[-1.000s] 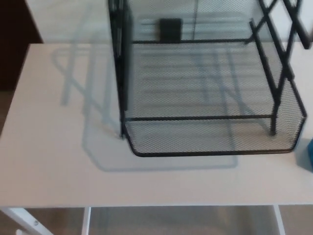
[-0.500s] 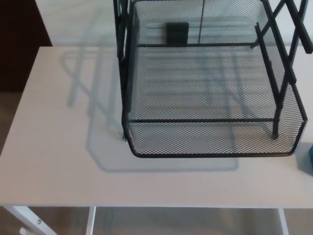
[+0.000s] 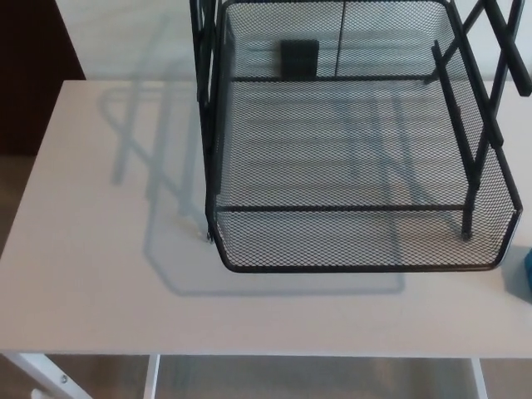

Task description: The robot walks towards a desk on which a file tray is kept in the middle and a cube is kept to its right. The robot lifts the cube using its right hand and places it on the file tray.

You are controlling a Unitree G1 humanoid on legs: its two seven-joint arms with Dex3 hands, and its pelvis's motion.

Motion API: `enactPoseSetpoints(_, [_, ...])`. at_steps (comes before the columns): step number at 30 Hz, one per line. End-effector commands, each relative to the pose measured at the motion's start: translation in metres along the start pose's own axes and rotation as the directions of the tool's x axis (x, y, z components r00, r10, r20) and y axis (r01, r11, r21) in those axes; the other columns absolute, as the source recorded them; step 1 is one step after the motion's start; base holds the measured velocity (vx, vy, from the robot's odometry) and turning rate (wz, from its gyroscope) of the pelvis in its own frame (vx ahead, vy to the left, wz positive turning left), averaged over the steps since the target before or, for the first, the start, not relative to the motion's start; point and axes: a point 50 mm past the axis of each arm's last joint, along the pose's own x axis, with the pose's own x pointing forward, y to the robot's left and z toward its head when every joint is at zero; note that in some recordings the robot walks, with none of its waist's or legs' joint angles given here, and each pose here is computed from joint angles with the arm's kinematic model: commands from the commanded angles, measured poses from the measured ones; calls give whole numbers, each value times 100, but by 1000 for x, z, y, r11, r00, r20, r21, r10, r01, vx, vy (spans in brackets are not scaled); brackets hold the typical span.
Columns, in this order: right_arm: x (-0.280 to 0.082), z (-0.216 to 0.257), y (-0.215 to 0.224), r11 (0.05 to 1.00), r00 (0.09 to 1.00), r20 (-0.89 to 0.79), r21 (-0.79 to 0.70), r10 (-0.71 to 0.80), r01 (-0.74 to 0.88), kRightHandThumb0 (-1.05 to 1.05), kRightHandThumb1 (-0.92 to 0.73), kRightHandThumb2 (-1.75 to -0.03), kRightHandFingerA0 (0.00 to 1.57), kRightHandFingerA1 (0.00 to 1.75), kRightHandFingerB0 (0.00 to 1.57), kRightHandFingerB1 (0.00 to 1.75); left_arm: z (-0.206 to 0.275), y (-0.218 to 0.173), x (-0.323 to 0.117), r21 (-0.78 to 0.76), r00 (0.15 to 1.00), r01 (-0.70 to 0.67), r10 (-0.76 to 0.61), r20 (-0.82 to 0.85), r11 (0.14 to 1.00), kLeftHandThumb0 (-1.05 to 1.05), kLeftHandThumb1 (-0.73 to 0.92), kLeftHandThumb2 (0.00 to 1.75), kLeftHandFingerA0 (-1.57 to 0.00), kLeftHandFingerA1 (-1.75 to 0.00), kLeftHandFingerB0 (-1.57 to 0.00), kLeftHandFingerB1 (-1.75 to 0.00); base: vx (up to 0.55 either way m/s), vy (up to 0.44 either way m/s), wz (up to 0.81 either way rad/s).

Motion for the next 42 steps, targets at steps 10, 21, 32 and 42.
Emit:
enactPoseSetpoints(10, [-40, 162, -110, 930, 747, 560, 282, -358, 234, -105, -75, -70, 0, 87, 0, 0, 10, 3, -1, -53, 998, 6, -3, 61, 999, -68, 27, 113, -16, -77, 0, -67, 0, 0, 0])
enactPoseSetpoints(21, [-101, 262, -31, 906, 537, 822, -356, 186, 230, -105, -59, -65, 0, 40, 0, 16, -1, 4, -2, -36, 999, -6, 7, 32, 999, -64, 40, 120, -20, -76, 0, -65, 1, -1, 1])
enactPoseSetpoints(32, [-103, 243, 46, 645, 589, 614, -739, 526, 194, -84, -47, -87, 0, 23, 0, 8, -6, 15, -8, -52, 999, -39, 40, 26, 998, -87, 41, 118, -43, -91, -28, -81, 0, 0, 0])
enactPoseSetpoints(42, [-101, 240, 44, 463, 711, 482, -852, 512, 243, -72, -45, -82, 0, 22, 5, 18, -8, 9, -5, -43, 999, -51, 51, 2, 998, -82, 38, 119, -55, -95, -33, -82, 0, 0, 0])
